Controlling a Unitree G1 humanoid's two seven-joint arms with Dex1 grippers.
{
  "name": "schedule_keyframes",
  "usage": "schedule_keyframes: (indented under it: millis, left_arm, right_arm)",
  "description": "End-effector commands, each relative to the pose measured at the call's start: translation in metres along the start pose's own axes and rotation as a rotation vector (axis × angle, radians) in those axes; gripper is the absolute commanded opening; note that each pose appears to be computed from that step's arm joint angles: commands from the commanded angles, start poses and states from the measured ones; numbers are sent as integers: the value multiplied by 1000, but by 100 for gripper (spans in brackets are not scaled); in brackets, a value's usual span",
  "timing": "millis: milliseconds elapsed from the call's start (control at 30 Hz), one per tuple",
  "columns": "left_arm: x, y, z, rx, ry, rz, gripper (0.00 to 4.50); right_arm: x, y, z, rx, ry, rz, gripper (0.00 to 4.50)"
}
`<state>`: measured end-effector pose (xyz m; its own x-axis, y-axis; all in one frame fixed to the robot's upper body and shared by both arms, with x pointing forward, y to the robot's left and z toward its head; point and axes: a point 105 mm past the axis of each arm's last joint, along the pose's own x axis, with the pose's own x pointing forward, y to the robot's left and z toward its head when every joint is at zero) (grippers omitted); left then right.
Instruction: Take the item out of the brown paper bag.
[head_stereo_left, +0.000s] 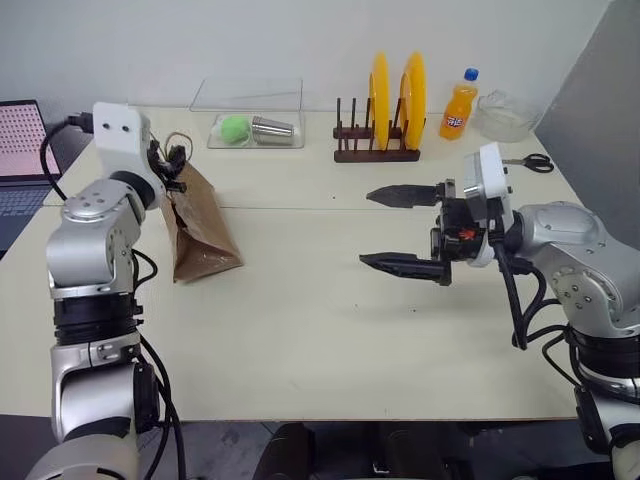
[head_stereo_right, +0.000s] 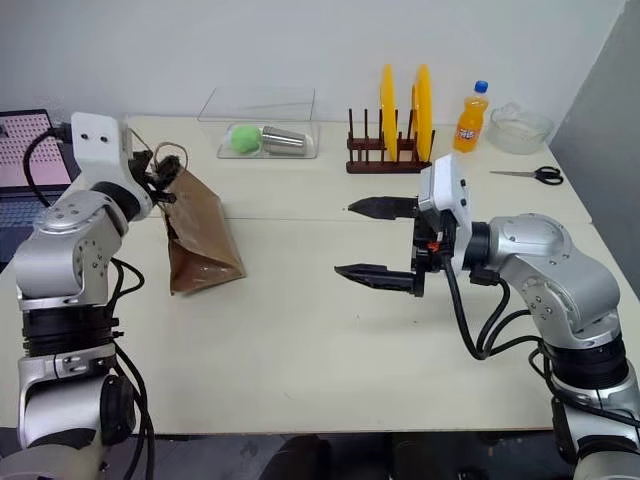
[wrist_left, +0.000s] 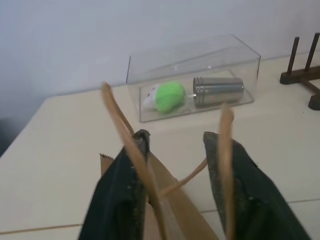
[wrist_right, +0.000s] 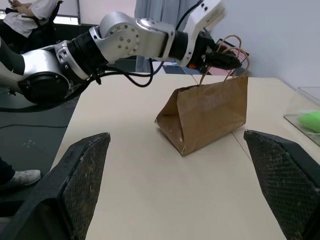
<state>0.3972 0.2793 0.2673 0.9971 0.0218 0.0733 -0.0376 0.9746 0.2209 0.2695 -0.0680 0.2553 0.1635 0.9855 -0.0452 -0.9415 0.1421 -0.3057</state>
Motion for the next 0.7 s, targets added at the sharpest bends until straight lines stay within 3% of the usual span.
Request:
schedule_keyframes:
  millis: [33,100,333,700]
  left_arm:
    - [0,5,23,45,-65,3,63]
    - [1,6,25,52,-68,-3,3]
    - [7,9,34,76,-76,-32,3]
    - [28,-13,90,127,-150,-274,3]
  right_arm:
    - [0,2,8,-52,-14,9,450]
    - [0,2,8,-52,-12,7,450]
    - [-3,2,6,-51,-2,-7,450]
    - [-14,7,4,-34,17,-66,450]
